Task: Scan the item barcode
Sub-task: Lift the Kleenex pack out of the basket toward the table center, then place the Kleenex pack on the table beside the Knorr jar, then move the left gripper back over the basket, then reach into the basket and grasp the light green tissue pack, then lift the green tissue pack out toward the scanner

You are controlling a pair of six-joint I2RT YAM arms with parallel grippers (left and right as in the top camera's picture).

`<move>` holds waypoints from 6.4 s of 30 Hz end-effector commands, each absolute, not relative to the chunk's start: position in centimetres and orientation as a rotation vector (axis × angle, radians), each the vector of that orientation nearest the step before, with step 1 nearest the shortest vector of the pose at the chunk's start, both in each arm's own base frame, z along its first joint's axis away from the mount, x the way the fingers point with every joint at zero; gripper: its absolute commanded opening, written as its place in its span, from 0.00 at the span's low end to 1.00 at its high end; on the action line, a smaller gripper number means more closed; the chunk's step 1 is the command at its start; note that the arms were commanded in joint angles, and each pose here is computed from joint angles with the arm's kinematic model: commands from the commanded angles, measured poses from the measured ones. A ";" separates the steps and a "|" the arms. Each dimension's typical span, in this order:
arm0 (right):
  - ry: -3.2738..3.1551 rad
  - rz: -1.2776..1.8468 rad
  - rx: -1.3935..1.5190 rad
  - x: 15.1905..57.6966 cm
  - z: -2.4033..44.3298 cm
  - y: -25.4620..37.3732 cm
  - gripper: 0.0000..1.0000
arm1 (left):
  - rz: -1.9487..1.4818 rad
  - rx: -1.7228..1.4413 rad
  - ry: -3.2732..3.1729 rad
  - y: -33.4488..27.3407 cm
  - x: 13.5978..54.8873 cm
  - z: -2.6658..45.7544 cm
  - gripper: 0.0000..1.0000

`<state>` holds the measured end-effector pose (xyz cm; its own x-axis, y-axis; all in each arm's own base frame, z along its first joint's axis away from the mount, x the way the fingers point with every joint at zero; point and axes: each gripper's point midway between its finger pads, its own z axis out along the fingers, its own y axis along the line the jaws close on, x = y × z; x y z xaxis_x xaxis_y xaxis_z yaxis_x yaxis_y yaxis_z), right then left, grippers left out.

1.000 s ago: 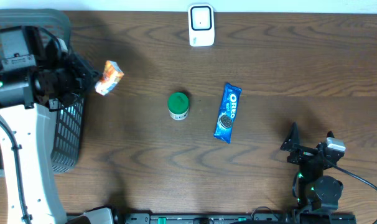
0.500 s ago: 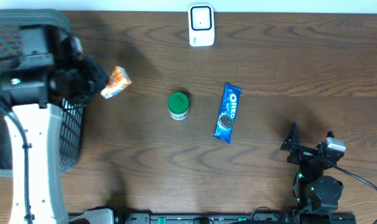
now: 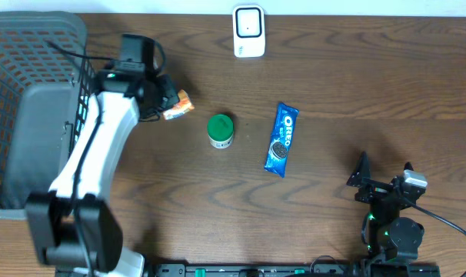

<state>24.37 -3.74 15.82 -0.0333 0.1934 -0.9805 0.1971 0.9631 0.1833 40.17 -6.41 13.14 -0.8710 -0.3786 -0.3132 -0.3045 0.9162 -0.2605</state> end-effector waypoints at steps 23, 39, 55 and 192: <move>1.619 -0.004 0.288 24.4 15.7 -3.5 0.99 | -0.230 -0.421 2.662 -8.6 42.7 14.5 0.73; 1.619 -0.004 0.288 24.4 15.7 -3.5 0.99 | -0.281 -0.413 2.727 -8.8 39.1 15.1 0.07; 1.619 -0.004 0.288 24.4 15.7 -3.5 0.99 | -0.197 -0.522 3.023 -9.3 38.1 3.3 0.07; 1.619 -0.004 0.288 24.4 15.7 -3.5 0.99 | -0.772 -0.373 2.097 -2.6 34.2 39.1 0.08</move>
